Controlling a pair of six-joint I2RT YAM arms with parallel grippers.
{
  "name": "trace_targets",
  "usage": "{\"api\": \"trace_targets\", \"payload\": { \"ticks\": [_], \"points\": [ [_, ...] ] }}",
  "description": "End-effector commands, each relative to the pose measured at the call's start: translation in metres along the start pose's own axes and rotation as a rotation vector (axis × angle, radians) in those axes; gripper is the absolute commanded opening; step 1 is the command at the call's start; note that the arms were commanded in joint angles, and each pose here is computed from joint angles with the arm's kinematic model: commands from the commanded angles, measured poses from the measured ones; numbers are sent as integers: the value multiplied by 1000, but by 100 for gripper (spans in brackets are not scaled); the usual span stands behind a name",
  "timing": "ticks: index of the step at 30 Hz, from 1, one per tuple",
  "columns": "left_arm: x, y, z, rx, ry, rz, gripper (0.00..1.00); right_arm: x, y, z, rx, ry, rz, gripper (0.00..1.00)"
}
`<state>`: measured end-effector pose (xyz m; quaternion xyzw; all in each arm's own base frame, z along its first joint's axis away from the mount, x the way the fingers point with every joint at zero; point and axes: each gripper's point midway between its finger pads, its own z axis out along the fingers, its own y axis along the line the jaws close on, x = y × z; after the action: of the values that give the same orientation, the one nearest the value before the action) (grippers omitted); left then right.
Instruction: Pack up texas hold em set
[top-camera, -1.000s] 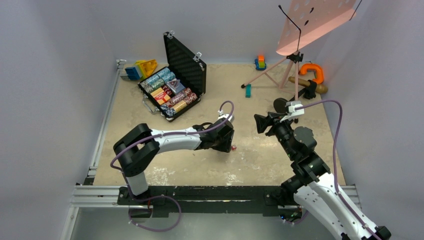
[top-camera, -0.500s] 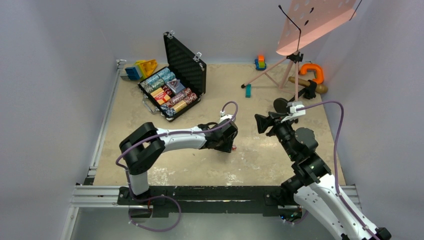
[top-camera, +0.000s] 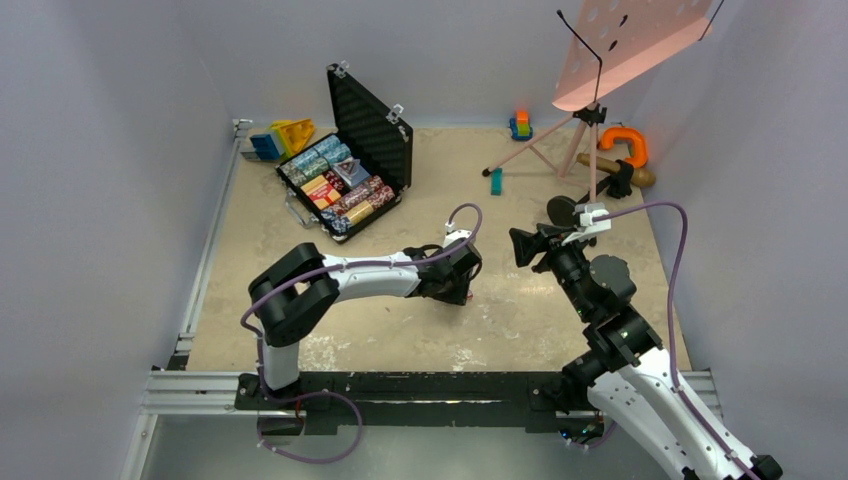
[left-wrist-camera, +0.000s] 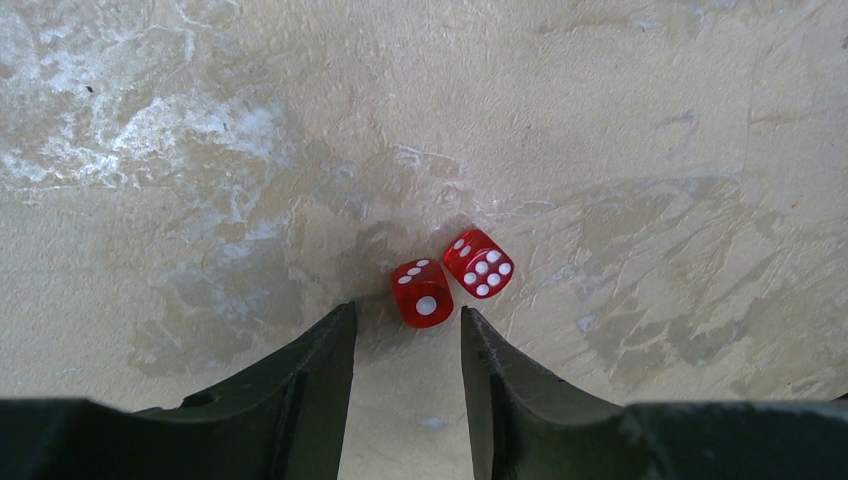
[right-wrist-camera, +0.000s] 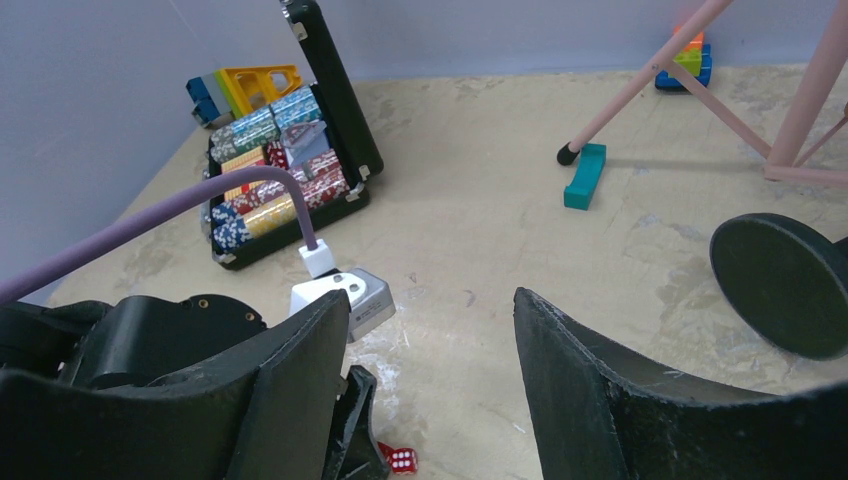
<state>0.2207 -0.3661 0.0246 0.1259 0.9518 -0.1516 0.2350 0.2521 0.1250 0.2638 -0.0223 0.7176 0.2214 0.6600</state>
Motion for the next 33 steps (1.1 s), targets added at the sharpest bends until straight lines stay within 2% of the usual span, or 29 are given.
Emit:
{"api": "trace_targets", "payload": {
  "ticks": [1, 10, 25, 29, 31, 33],
  "points": [
    [-12, -6, -1, -21, -31, -10, 45, -4, 0, 0, 0, -28, 15, 65],
    [-13, 2, -3, -68, -38, -15, 40, -5, 0, 0, 2, -30, 15, 65],
    [-15, -3, 2, -45, -42, 4, 32, -4, 0, 1, 3, -28, 15, 66],
    [-17, -4, 3, -45, -49, 10, 22, -4, 0, 1, 2, -26, 15, 65],
    [-20, -1, 1, -62, -61, 11, 7, -5, 0, 1, 2, -29, 15, 65],
    [-24, 4, -4, -86, -79, -1, 0, -5, 0, 1, 1, -28, 15, 65]
  ]
}}
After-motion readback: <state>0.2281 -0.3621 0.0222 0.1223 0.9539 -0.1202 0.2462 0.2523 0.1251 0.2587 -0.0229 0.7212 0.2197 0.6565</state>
